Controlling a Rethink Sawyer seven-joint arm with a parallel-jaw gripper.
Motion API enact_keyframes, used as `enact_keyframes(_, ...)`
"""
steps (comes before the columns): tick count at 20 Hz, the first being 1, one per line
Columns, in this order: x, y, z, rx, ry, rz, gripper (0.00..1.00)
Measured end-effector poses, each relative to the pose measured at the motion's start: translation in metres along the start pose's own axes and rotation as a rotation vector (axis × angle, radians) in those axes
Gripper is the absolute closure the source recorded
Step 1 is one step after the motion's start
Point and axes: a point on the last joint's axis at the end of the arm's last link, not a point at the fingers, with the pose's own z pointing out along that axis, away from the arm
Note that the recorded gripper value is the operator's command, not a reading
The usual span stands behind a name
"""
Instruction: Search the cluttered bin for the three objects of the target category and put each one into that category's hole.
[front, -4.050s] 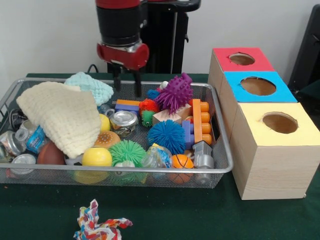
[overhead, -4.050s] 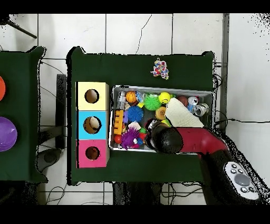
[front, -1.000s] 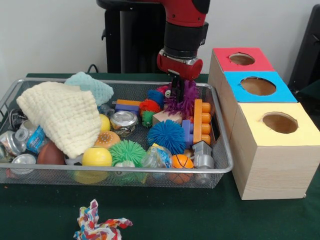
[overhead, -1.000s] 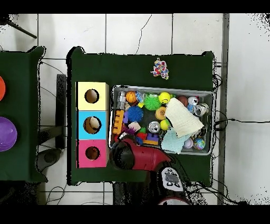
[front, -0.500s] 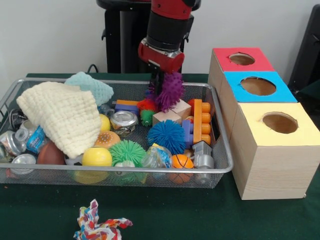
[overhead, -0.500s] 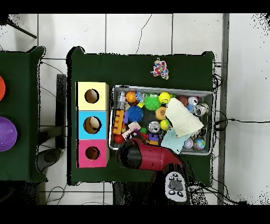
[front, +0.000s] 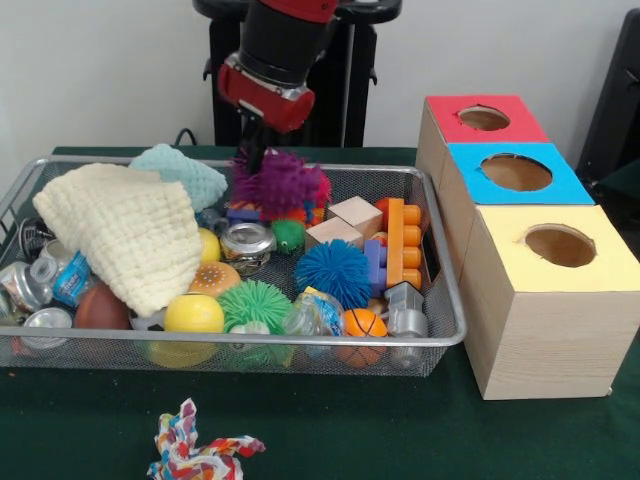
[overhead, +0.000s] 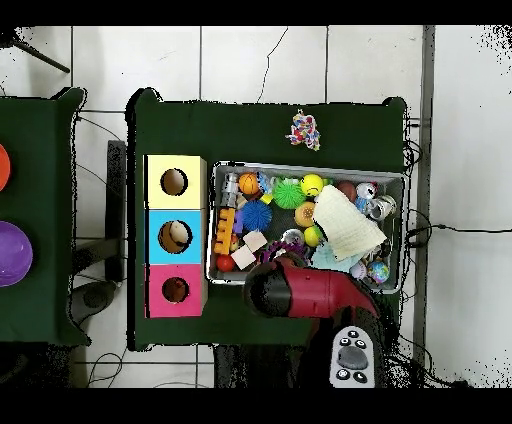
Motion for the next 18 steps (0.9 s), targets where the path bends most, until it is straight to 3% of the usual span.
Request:
enact_keyframes(12, -0.08, -0.074, 0.012, 0.019, -0.105, 0.024, 1.0)
enact_keyframes(18, -0.106, -0.098, 0.026, 0.003, -0.126, 0.039, 1.0)
